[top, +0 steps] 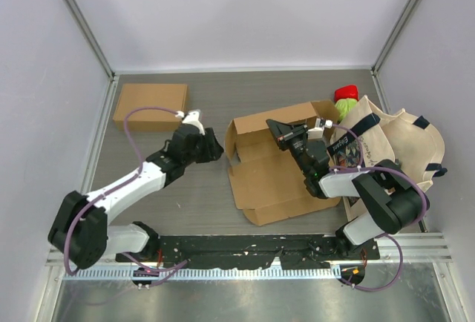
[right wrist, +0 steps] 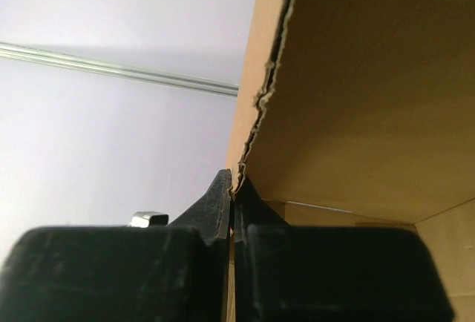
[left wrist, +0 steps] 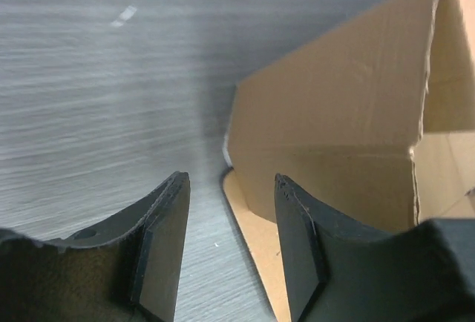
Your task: Fold the paper box
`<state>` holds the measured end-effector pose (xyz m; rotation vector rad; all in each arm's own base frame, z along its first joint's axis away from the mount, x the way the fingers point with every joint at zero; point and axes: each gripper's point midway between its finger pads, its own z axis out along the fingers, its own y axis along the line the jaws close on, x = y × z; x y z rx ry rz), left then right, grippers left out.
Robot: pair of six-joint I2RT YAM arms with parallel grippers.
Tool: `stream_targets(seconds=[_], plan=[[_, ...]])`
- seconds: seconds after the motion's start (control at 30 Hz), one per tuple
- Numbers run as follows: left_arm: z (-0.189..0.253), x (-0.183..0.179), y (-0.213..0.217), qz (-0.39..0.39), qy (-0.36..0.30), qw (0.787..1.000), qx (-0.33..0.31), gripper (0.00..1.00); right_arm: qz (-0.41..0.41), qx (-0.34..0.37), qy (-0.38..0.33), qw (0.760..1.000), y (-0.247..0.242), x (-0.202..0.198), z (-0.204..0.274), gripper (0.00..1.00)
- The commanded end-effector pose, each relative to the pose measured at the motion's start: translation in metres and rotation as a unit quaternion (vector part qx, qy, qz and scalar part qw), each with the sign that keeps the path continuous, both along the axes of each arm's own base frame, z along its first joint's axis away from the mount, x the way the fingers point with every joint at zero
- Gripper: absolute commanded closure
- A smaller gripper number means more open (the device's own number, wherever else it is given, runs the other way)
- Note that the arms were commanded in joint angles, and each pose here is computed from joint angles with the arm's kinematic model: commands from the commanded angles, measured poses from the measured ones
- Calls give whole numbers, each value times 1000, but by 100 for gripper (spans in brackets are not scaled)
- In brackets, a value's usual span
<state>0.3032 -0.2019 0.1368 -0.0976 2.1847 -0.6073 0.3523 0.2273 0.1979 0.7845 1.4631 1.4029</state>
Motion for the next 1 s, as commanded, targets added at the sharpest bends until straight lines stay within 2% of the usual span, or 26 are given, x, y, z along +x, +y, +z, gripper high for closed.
stream_targets(seconds=[0.0, 0.1, 0.3, 0.4, 0.5, 0.63, 0.8, 0.87, 0.93, 0.97], plan=[[30, 9, -50, -76, -65, 995, -12, 46, 6, 29, -3, 1000, 3, 3, 10, 99], [28, 18, -64, -77, -86, 993, -8, 42, 8, 48, 22, 999, 4, 3, 6, 99], [27, 41, -79, -68, -110, 992, 16, 45, 11, 60, 33, 998, 5, 3, 8, 99], [22, 47, -73, -40, -115, 991, 51, 48, 16, 68, 29, 997, 6, 2, 14, 99], [15, 51, -62, -17, -124, 989, 82, 42, 15, 68, 24, 997, 5, 2, 17, 99], [15, 54, -57, -1, -144, 986, 88, 38, 17, 66, 29, 997, 8, 1, 14, 99], [17, 66, -51, 59, -166, 980, 94, 41, 20, 89, 46, 995, 13, 0, 11, 99], [20, 74, -49, 96, -168, 977, 85, 51, 22, 99, 65, 993, 19, -1, 4, 99], [4, 79, -33, 149, -143, 971, 122, 81, 28, 121, 92, 988, 25, -3, -2, 99], [16, 86, -30, 199, -136, 965, 100, 92, 24, 126, 102, 986, 27, -2, -6, 99]])
